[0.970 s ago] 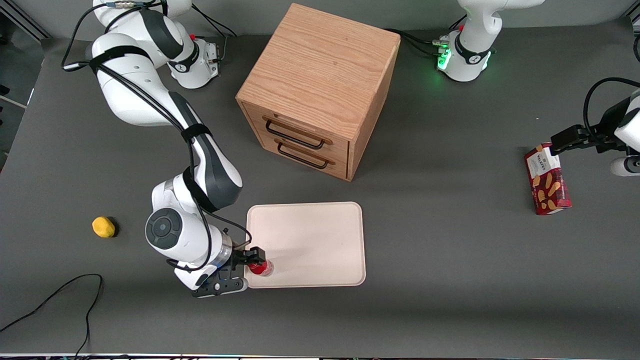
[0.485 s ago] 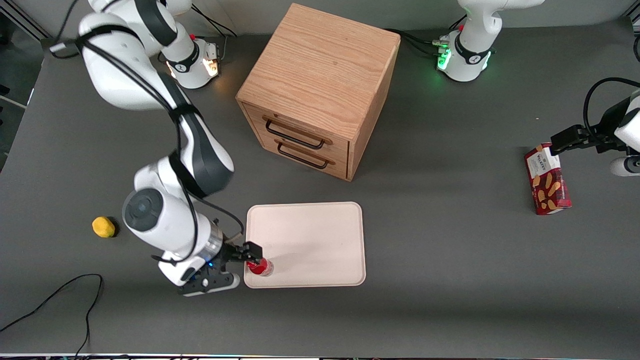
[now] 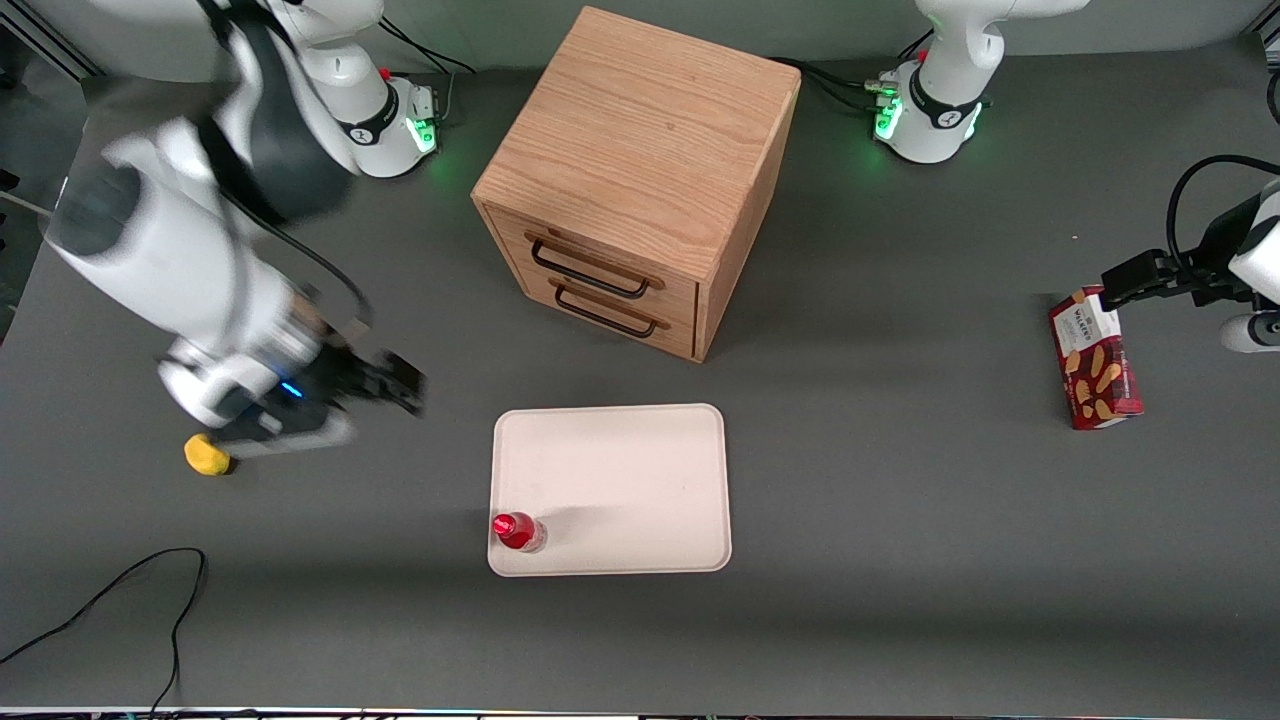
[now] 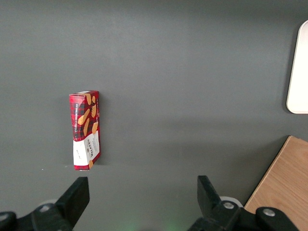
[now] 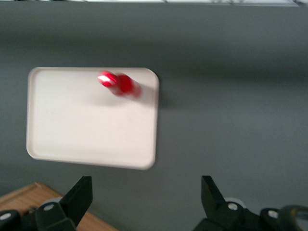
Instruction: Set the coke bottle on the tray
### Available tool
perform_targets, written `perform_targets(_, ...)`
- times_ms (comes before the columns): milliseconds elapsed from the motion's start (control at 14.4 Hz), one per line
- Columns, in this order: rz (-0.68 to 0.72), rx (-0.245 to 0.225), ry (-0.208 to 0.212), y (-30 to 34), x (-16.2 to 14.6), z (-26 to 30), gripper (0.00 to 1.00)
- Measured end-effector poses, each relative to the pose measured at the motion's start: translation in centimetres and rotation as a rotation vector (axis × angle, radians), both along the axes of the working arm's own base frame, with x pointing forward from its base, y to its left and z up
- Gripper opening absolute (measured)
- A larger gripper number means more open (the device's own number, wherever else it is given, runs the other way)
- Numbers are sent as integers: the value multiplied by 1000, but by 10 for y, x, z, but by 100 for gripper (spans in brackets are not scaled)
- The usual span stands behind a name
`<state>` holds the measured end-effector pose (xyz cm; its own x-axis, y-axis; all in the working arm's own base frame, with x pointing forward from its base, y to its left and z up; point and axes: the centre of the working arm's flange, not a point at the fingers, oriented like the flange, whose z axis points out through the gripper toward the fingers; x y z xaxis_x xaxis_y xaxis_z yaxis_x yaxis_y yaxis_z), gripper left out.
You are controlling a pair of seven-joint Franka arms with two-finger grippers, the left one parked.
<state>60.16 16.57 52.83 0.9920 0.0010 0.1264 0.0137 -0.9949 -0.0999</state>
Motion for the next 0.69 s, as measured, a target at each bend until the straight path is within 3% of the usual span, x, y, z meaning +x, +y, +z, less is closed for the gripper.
perform_targets(139, -48, -2, 28, -41, -48, 16, 100)
perform_targets(347, -72, -16, 111, -75, -111, 45, 100)
perform_targets(485, -67, -57, 135, -95, -133, 66, 100)
perform_targets(693, -80, -78, 147, -119, -139, 82, 100)
